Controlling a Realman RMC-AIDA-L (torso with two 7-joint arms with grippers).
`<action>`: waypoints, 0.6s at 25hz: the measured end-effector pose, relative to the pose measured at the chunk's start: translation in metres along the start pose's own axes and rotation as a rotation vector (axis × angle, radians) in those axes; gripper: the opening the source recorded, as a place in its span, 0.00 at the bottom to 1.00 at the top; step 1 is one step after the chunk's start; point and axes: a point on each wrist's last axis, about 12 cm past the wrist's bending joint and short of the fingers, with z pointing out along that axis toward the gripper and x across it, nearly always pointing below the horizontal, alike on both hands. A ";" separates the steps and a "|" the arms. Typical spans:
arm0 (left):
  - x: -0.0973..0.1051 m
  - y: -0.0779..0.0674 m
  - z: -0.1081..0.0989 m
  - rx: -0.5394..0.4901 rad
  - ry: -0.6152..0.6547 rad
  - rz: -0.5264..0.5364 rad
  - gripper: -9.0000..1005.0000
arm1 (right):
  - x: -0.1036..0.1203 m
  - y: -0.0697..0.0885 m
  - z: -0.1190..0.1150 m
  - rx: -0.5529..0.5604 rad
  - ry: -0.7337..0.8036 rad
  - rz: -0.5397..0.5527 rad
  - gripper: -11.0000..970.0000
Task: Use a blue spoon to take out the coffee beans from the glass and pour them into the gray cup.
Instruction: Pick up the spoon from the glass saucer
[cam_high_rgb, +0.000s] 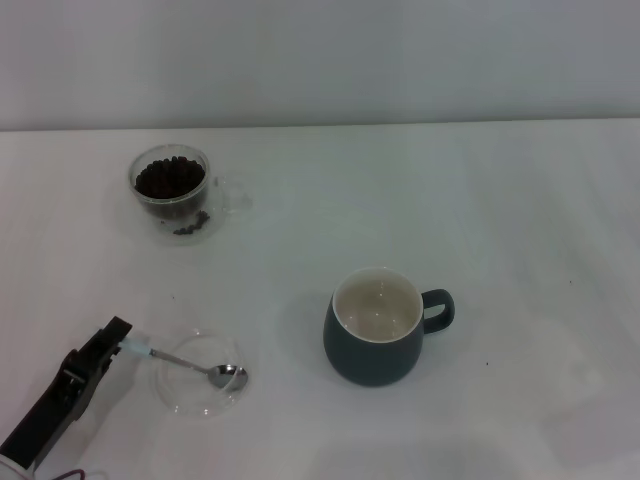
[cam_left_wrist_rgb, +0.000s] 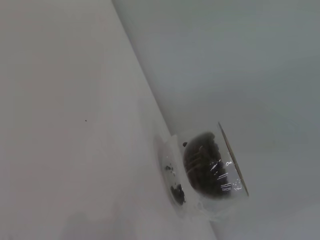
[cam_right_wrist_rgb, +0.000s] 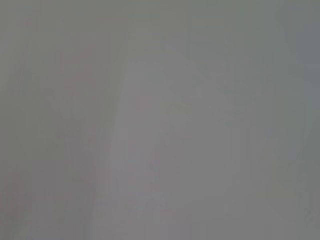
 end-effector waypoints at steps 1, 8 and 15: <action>0.000 0.000 0.000 0.000 0.000 -0.001 0.40 | 0.000 0.000 0.000 0.000 0.000 0.001 0.61; -0.002 0.000 -0.001 0.001 -0.006 0.003 0.24 | 0.001 0.002 0.000 0.001 0.000 0.004 0.61; -0.002 0.001 -0.001 -0.001 -0.013 0.000 0.13 | 0.001 0.003 0.000 0.000 -0.001 0.006 0.61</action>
